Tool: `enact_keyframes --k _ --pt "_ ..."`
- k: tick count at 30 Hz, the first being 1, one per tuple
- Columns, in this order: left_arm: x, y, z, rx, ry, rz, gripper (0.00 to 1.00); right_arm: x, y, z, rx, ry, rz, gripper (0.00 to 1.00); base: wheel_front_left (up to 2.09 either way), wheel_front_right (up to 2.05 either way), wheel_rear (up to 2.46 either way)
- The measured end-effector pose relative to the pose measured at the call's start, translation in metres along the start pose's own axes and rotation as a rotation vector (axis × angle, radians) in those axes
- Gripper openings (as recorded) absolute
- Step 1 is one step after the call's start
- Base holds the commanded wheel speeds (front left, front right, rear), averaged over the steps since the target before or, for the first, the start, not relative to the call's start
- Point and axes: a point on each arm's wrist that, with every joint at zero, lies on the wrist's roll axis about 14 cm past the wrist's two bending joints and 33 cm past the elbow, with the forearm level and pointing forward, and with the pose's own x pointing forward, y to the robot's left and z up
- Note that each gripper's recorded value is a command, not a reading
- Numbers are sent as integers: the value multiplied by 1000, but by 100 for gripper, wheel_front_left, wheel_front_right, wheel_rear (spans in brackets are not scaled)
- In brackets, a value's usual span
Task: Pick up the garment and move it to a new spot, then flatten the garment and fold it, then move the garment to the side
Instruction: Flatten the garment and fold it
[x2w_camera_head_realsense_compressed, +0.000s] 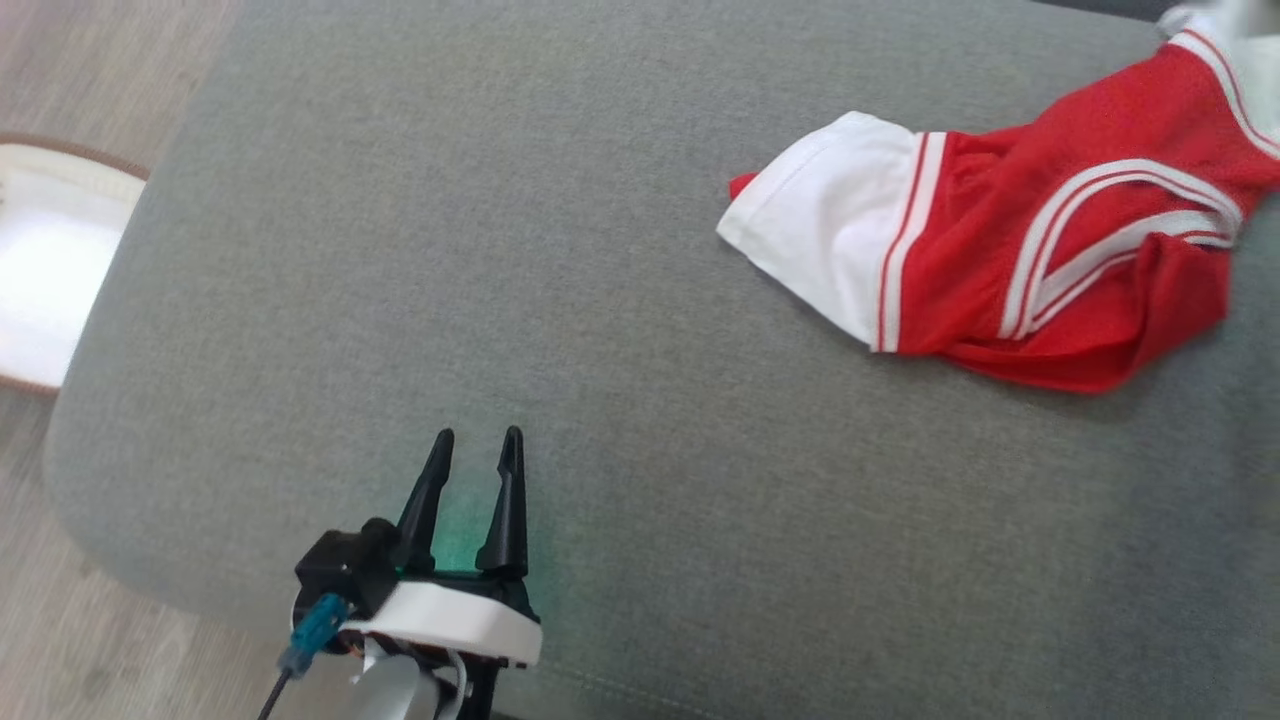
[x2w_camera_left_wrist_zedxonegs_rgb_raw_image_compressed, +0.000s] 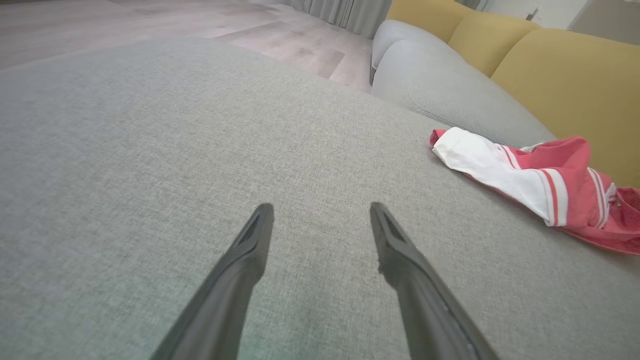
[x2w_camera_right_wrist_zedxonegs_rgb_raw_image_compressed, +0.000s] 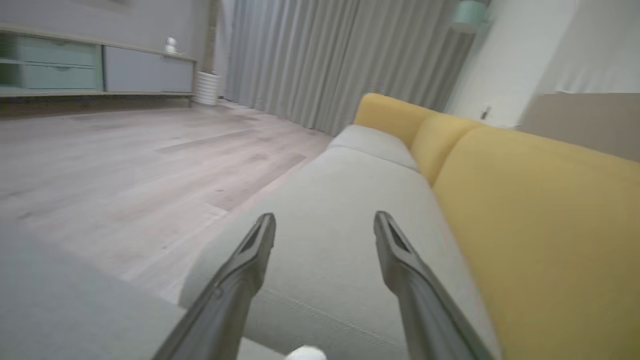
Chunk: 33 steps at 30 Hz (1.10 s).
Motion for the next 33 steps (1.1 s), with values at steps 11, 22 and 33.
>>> enact_keyframes --k 11,22,33 --pt "6 -22 5 17 -17 -79 100 -92 130 -58 228 117 259 100 0 0 0" --pt "4 -27 0 21 -4 -102 100 -172 184 -115 444 327 351 100 0 0 0" --pt "2 -15 -4 20 10 -60 100 -155 201 -111 481 326 405 100 0 0 0"
